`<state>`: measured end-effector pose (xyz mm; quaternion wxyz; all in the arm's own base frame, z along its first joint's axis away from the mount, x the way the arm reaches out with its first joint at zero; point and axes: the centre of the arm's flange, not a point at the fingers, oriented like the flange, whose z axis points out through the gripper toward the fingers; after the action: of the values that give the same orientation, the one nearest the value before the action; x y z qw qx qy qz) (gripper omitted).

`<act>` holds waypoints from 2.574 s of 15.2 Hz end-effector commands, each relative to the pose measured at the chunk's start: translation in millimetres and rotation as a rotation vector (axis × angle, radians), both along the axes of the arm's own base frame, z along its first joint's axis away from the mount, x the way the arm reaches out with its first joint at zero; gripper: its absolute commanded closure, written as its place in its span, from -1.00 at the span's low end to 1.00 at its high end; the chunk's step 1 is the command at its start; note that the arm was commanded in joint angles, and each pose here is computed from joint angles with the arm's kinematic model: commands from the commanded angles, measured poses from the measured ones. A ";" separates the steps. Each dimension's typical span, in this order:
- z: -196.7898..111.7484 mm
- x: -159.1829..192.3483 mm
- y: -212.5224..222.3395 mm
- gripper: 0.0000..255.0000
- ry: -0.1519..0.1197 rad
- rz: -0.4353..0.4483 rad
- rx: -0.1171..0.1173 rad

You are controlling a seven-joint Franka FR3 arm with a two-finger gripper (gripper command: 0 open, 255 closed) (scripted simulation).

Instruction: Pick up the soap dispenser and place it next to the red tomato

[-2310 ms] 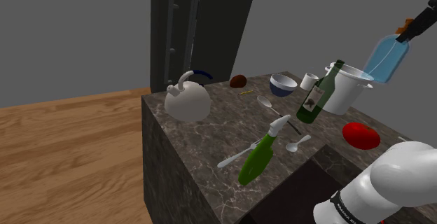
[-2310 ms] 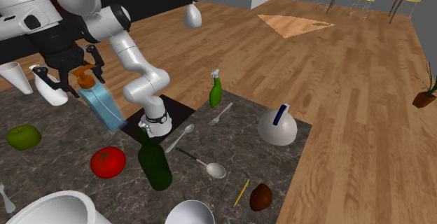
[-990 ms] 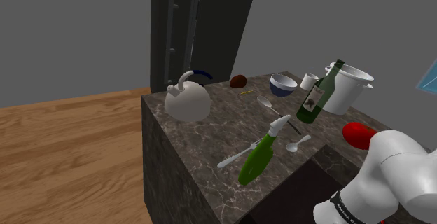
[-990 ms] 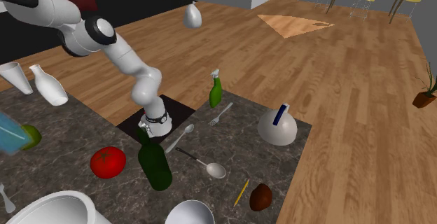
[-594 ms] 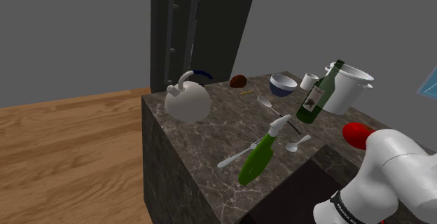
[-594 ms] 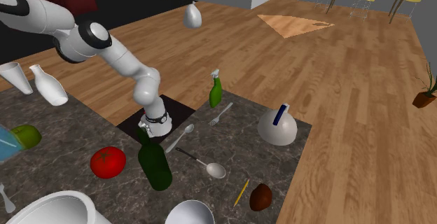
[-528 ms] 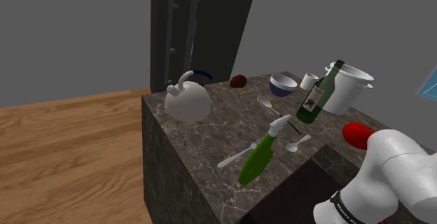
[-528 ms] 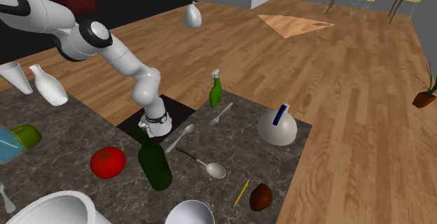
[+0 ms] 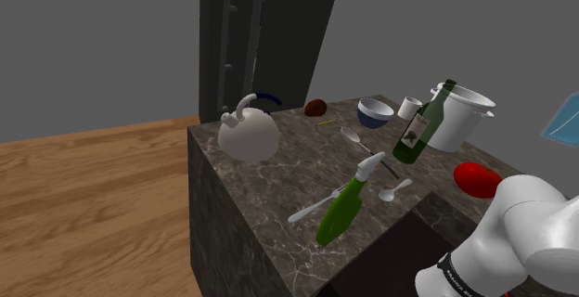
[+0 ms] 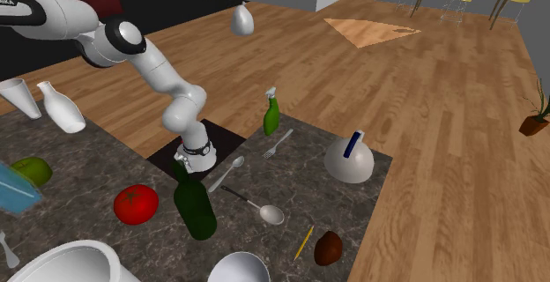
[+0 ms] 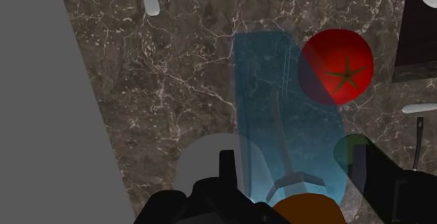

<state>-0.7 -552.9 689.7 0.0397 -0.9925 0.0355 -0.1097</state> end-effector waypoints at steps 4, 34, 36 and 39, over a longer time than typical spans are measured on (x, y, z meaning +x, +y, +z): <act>-26.7 0.9 -0.2 1.00 0.000 0.000 0.000; -185.1 0.9 -0.2 1.00 0.000 0.000 0.000; -195.6 0.9 -0.2 1.00 0.000 0.000 0.000; -211.5 0.9 -0.2 1.00 0.000 0.000 0.000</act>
<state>0.5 -552.7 483.6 0.0398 -0.9925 0.0358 -0.1098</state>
